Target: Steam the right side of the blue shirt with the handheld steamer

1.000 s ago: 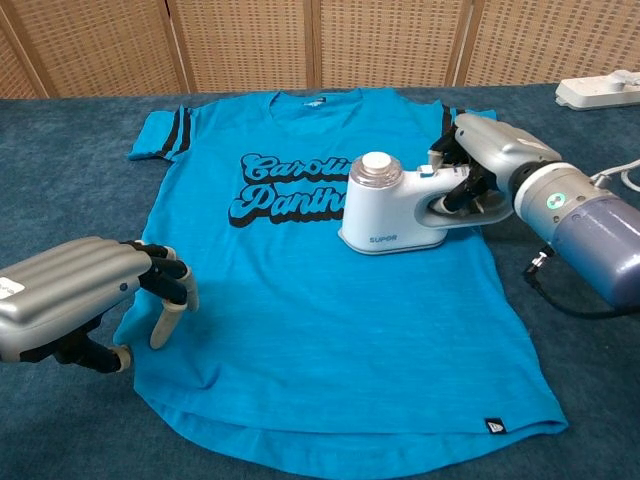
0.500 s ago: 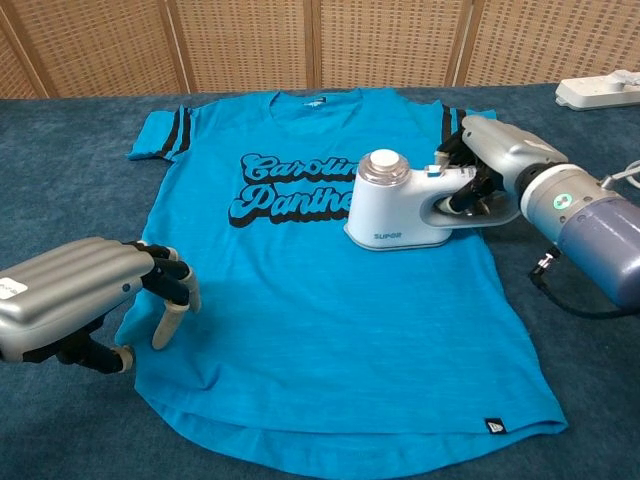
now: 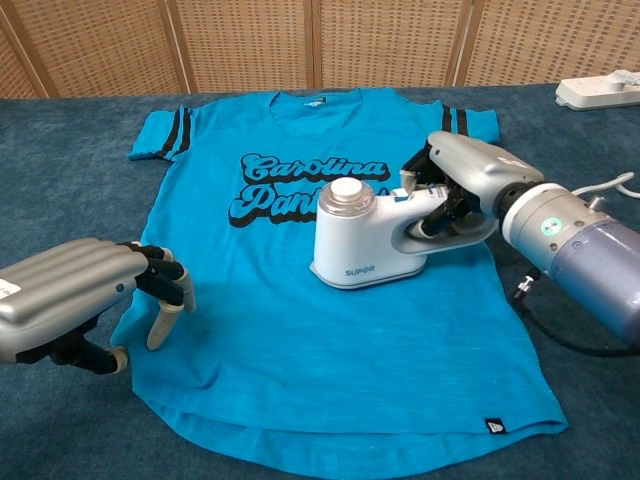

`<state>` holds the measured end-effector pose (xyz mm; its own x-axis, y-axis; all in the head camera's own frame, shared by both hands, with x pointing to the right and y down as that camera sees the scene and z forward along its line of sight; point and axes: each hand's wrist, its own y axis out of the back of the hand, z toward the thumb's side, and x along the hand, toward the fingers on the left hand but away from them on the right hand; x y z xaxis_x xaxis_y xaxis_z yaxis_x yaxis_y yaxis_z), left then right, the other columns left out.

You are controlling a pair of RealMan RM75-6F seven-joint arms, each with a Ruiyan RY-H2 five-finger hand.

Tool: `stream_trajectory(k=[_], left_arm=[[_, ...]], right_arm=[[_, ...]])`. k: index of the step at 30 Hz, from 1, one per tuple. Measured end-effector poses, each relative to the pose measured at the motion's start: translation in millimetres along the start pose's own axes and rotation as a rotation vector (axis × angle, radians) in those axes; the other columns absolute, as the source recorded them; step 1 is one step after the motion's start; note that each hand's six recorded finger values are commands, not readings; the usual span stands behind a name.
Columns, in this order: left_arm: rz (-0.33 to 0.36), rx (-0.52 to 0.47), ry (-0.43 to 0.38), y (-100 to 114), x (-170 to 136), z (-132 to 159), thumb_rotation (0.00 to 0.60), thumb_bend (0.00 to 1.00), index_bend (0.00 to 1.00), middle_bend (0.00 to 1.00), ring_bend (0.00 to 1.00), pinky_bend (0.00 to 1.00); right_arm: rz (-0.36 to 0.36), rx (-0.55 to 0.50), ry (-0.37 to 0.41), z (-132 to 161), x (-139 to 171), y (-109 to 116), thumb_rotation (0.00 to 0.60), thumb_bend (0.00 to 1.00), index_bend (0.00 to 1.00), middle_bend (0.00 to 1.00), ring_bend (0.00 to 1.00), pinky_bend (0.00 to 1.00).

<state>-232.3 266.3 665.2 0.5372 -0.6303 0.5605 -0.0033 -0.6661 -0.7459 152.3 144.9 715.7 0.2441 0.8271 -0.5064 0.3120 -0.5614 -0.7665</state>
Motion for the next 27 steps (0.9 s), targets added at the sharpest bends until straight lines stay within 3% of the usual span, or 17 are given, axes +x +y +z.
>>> stream_trajectory(k=[12,27], left_arm=[[-0.001,0.002,-0.002,-1,0,1,0.600,0.42,0.65,0.37,0.23,0.22],[0.007,0.002,-0.004,1,0,1,0.600,0.42,0.65,0.37,0.23,0.22]], right_arm=[[-0.043,-0.001,-0.110,-41,-12,15,0.600,0.37,0.66,0.68,0.67,0.57],[-0.186,0.002,-0.193,-86,-6,81,0.600,0.37,0.66,0.68,0.67,0.57]])
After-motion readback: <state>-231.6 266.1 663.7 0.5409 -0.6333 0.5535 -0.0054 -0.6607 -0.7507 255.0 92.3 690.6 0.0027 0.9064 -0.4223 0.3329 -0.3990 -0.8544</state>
